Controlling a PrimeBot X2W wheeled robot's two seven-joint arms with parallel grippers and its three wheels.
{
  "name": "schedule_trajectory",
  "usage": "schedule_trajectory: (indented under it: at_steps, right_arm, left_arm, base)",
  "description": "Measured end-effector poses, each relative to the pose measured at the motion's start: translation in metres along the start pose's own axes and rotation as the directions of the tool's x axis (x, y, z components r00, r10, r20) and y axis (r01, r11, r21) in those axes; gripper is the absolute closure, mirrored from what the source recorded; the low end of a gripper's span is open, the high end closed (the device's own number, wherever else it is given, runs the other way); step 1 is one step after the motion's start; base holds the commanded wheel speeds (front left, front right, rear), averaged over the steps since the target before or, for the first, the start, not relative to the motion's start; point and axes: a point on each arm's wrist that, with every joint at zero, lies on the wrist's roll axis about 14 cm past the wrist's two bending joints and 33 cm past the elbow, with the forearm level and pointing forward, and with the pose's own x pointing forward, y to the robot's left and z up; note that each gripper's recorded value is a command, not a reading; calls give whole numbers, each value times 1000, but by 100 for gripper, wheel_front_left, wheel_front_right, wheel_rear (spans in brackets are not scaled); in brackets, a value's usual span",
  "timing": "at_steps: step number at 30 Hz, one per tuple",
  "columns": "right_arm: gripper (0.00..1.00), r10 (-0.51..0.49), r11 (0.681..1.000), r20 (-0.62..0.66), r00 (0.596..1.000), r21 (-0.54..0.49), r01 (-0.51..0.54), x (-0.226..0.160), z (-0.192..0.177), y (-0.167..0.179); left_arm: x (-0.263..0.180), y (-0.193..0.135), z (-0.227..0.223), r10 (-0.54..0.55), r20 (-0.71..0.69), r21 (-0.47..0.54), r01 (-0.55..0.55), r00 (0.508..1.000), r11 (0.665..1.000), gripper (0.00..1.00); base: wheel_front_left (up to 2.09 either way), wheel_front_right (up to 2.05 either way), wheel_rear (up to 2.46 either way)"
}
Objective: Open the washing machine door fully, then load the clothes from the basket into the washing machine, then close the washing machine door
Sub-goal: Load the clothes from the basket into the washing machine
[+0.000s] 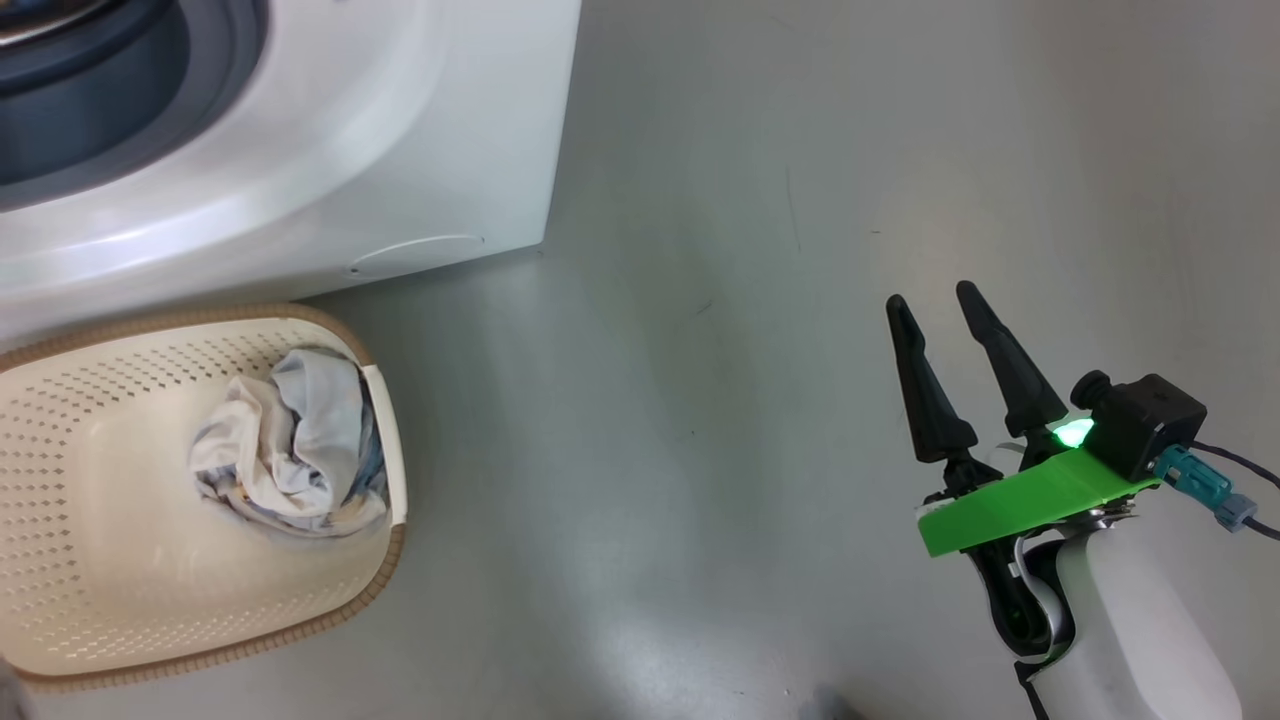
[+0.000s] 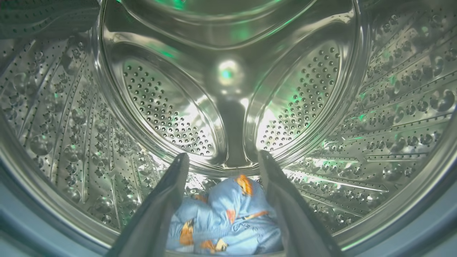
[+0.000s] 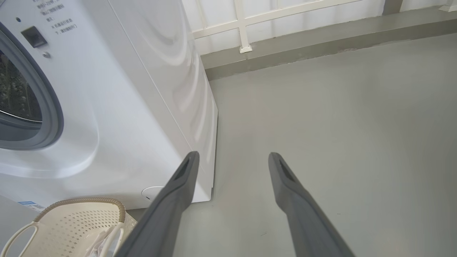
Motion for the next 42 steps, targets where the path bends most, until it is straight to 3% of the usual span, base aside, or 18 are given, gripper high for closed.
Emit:
schedule_trajectory:
  at_steps: [16, 42]
  right_arm:
    - [0, 23, 1000, 18, 1000, -8, -23, 3, 7, 4]
    - [0, 98, 994, 60, 993, -52, -95, -17, 34, 17]
  left_arm:
    - [-44, 2, -34, 11, -89, -6, -12, 996, 1000, 0]
    - [-199, 21, -41, 102, -187, -7, -106, 977, 994, 0]
  base:
    - [0, 0, 0]
    - [0, 0, 0]
